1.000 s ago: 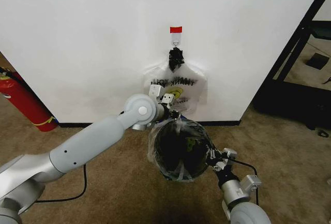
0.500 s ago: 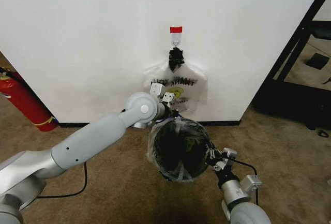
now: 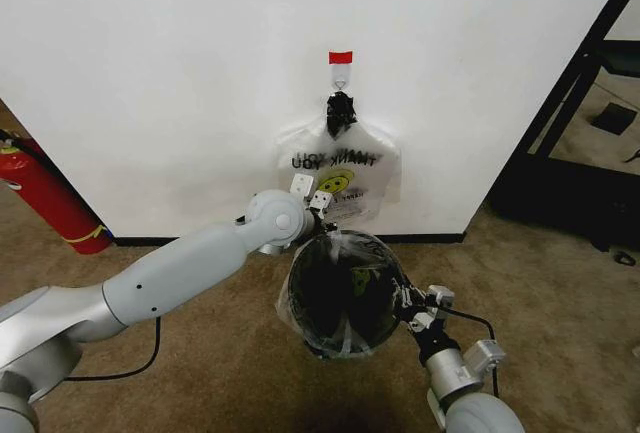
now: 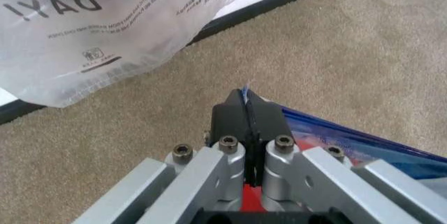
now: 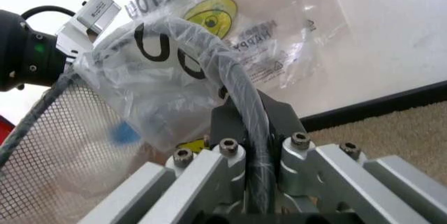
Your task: Pick up the garbage bag from the wall and place it over the trash bin.
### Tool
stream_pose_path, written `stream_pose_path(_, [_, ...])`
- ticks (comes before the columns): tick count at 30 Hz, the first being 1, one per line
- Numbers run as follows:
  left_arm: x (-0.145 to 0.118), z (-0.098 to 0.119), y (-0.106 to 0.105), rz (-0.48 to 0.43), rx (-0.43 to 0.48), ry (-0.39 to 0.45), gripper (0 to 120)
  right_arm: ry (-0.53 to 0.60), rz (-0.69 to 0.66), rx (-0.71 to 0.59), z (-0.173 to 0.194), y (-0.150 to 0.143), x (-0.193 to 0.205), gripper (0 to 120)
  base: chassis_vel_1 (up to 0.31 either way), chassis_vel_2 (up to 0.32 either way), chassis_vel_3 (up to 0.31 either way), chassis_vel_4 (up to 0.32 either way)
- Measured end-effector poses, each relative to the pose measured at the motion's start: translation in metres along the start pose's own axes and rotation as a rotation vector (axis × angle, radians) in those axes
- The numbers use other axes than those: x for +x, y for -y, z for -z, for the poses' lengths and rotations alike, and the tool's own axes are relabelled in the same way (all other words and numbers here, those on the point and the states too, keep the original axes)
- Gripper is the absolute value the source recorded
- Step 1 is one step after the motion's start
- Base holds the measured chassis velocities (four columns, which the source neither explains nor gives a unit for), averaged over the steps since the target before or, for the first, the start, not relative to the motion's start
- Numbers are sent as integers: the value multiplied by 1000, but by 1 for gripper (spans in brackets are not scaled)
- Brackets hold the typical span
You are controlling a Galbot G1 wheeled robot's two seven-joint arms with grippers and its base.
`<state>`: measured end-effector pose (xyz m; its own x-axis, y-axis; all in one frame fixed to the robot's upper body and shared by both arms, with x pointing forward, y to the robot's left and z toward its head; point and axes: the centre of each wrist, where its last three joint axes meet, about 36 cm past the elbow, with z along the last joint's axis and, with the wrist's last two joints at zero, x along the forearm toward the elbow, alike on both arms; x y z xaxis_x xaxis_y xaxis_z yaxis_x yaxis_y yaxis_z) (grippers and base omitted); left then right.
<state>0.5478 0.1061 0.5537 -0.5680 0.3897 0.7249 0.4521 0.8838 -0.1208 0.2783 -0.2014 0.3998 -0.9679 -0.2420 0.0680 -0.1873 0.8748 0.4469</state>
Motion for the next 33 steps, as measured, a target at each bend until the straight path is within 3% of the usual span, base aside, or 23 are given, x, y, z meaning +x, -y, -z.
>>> stream_pose_path(3, [5,2,1,-7,-9,9,2,2,1,-5,-1,-1,-1,0,0,0,0,0])
stream_pose_path(10, [11,14,0,-14,-5,59,25,-7,-1,-11,-8,-3,-1,0,0,0,0,0])
stream_pose_path(15, [38,26,1,-54,3,127,47,-17,-20,-13,-13,0,-3,0,0,0,0,0])
stream_pose_path(20, [63,18,5,-73,-31,180,63,-46,-61,-38,-16,0,-7,0,0,0,0,0])
stream_pose_path(23, [90,-11,12,-81,-89,277,77,-95,-119,-82,-15,-2,-11,0,0,0,0,0])
stream_pose_path(24, [90,-11,12,-81,-89,277,77,-95,-119,-82,-15,-2,-11,0,0,0,0,0])
stream_pose_path(26, [104,-37,14,-115,-86,351,83,-133,-175,-134,-13,-4,-14,0,0,0,0,0])
stream_pose_path(29, [118,-96,11,-109,-82,550,97,-162,-253,-206,-11,-2,-22,0,0,0,0,0])
stream_pose_path(30, [116,-113,8,-93,-83,590,98,-164,-272,-218,-11,0,-24,0,0,0,0,0])
stream_pose_path(32, [112,-125,6,-81,-86,616,99,-163,-283,-224,-11,2,-25,0,0,0,0,0])
stream_pose_path(33, [103,-168,-5,-25,-44,706,100,-158,-328,-243,-11,8,-30,0,0,0,0,0])
